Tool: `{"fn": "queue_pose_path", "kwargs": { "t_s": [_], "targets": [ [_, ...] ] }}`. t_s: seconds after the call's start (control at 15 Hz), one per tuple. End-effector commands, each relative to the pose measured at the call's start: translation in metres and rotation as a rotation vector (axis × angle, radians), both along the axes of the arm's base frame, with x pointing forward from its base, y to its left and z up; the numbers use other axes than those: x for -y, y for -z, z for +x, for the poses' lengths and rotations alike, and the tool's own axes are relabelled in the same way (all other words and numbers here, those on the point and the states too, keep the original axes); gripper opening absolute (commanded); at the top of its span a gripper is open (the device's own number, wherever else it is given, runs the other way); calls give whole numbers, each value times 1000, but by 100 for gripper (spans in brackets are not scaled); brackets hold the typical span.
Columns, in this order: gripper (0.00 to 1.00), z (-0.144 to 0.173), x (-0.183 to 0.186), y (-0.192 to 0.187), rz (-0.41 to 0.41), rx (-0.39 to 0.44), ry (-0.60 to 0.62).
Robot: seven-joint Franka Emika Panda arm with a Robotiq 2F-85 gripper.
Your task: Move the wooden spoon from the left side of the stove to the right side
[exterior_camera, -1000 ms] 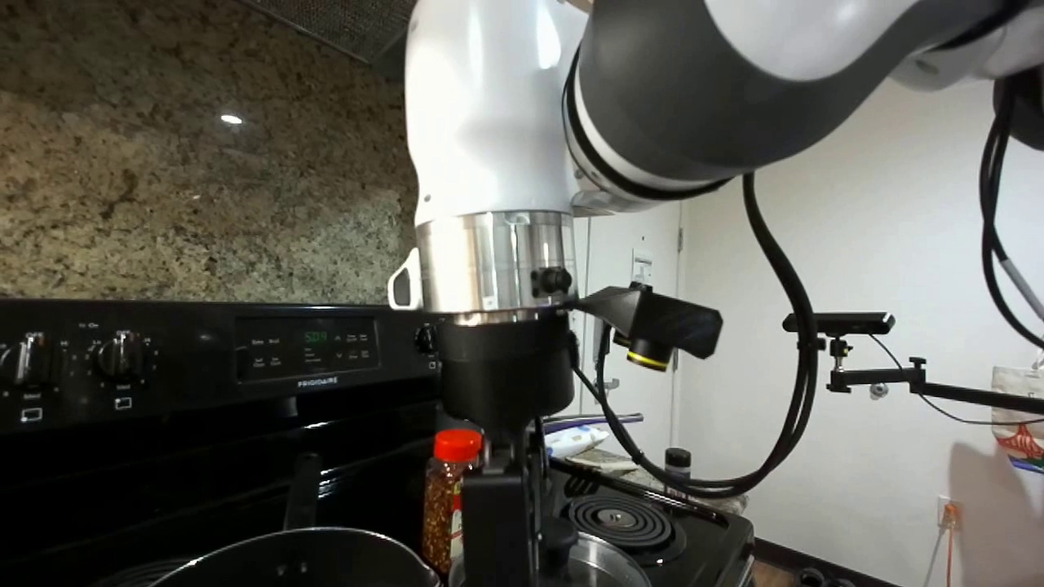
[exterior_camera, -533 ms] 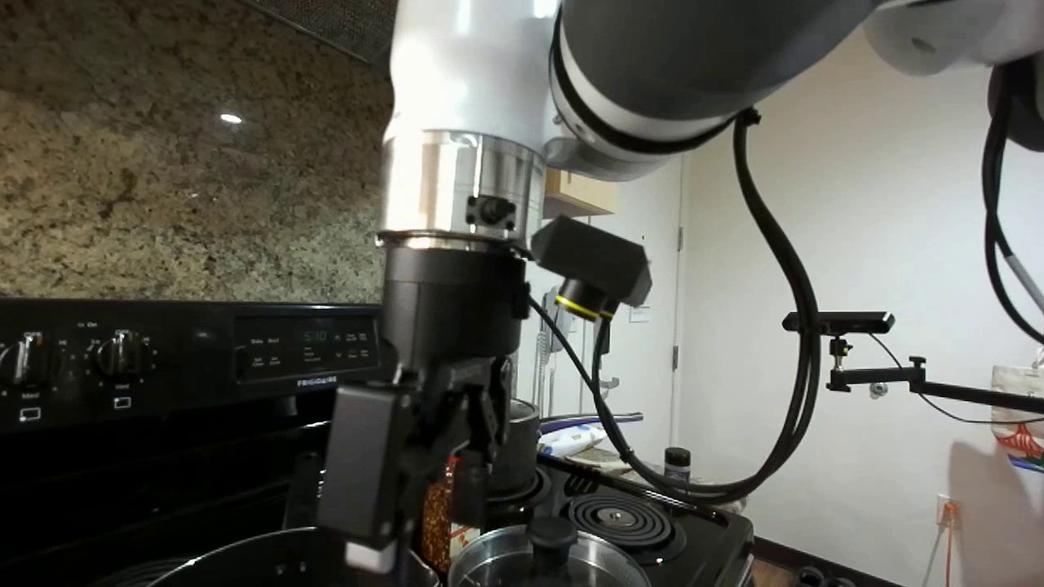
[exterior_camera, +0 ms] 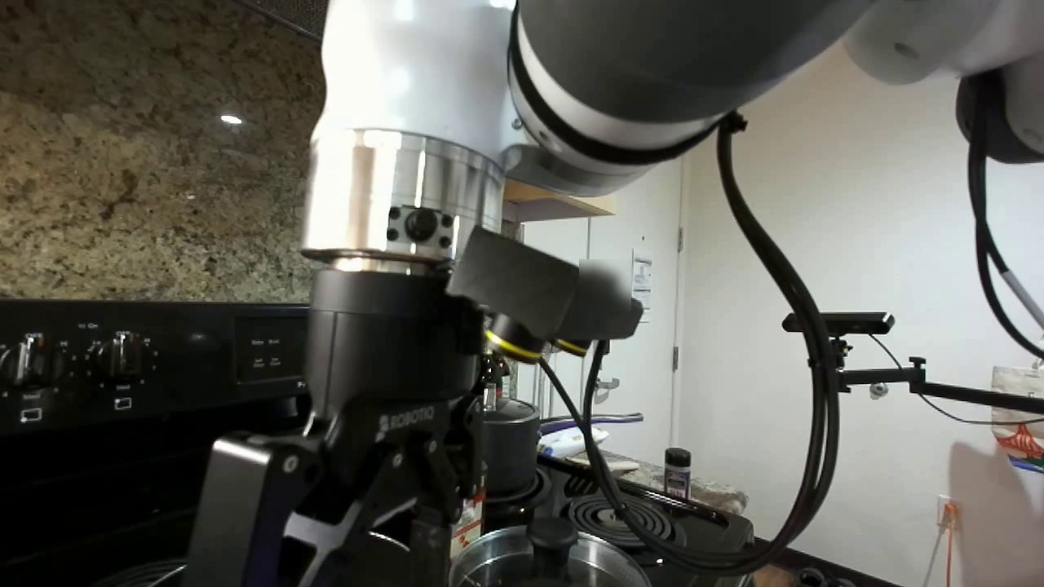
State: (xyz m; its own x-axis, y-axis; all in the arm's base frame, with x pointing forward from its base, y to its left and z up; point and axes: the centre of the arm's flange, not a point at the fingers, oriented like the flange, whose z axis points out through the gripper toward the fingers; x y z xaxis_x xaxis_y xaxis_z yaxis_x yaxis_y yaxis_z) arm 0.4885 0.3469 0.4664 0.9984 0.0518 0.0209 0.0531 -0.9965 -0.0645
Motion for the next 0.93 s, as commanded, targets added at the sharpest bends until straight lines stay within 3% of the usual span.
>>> {"fn": "queue_pose_path", "kwargs": {
  "t_s": [0.0,0.33,0.47,0.53,0.87],
  "targets": [
    [100,-6,-15,-6,-40,47,184],
    [100,-26,-60,6,-43,53,459],
    [100,-32,-68,9,-6,62,561],
    [100,-33,-50,4,-28,33,472],
    [100,-33,-63,14,-8,6,579]
  ]
}}
